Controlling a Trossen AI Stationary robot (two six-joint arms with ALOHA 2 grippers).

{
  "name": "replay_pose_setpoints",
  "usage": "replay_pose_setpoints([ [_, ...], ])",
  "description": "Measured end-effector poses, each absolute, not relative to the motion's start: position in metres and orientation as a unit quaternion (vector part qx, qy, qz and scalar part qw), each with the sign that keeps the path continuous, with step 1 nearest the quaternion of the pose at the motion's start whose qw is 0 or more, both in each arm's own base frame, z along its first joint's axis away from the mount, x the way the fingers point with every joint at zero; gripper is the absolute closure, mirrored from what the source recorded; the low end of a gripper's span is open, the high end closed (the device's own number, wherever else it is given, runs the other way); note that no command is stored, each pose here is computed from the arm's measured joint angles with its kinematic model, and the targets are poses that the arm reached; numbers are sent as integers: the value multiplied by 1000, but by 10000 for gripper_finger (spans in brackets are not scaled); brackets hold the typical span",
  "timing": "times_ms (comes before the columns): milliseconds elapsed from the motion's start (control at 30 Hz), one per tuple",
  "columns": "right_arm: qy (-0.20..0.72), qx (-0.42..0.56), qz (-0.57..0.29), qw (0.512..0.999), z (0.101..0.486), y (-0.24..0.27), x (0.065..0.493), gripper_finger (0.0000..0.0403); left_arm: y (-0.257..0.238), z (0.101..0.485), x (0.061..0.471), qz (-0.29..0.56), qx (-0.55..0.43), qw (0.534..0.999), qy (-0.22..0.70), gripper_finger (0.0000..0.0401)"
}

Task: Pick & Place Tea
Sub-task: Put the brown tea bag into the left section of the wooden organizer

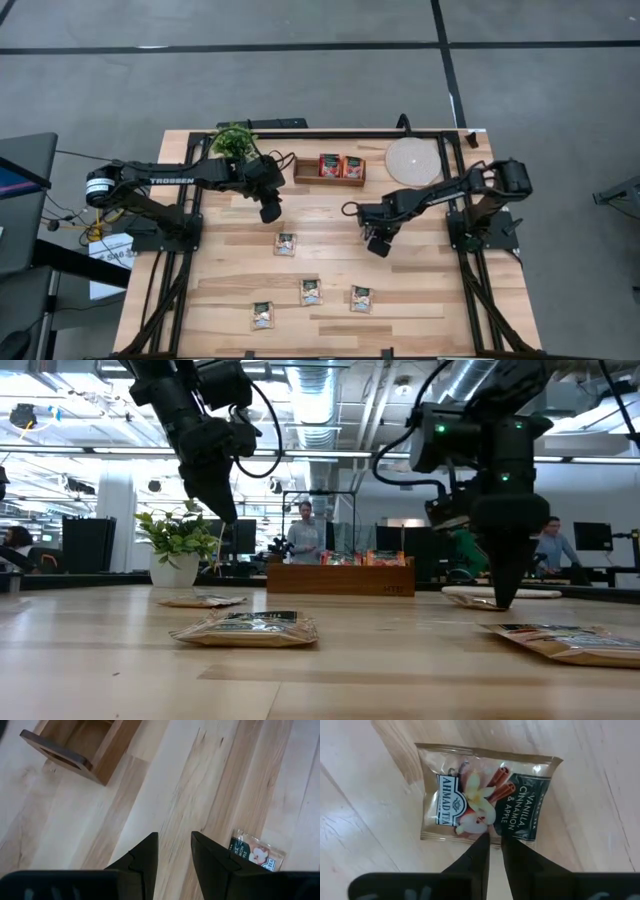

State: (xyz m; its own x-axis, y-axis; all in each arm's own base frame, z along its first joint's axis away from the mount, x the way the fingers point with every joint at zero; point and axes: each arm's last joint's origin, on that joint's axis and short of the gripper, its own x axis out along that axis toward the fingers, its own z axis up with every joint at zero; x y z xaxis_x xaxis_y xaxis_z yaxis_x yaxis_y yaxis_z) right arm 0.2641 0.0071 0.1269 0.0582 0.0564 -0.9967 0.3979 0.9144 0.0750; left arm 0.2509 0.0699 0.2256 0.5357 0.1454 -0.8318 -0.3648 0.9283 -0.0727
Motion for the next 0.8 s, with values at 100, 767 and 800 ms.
replay_pose_setpoints([
  [100, 677, 172, -123, 705, 125, 5, 265, 354, 70, 226, 251, 147, -120, 869, 458, 291],
  [767, 672, 190, -115, 706, 127, 2, 264, 400, 70, 226, 251, 147, -119, 869, 457, 291],
  [800, 672, 190, -115, 707, 127, 2, 264, 400, 70, 226, 251, 147, -119, 869, 457, 291],
])
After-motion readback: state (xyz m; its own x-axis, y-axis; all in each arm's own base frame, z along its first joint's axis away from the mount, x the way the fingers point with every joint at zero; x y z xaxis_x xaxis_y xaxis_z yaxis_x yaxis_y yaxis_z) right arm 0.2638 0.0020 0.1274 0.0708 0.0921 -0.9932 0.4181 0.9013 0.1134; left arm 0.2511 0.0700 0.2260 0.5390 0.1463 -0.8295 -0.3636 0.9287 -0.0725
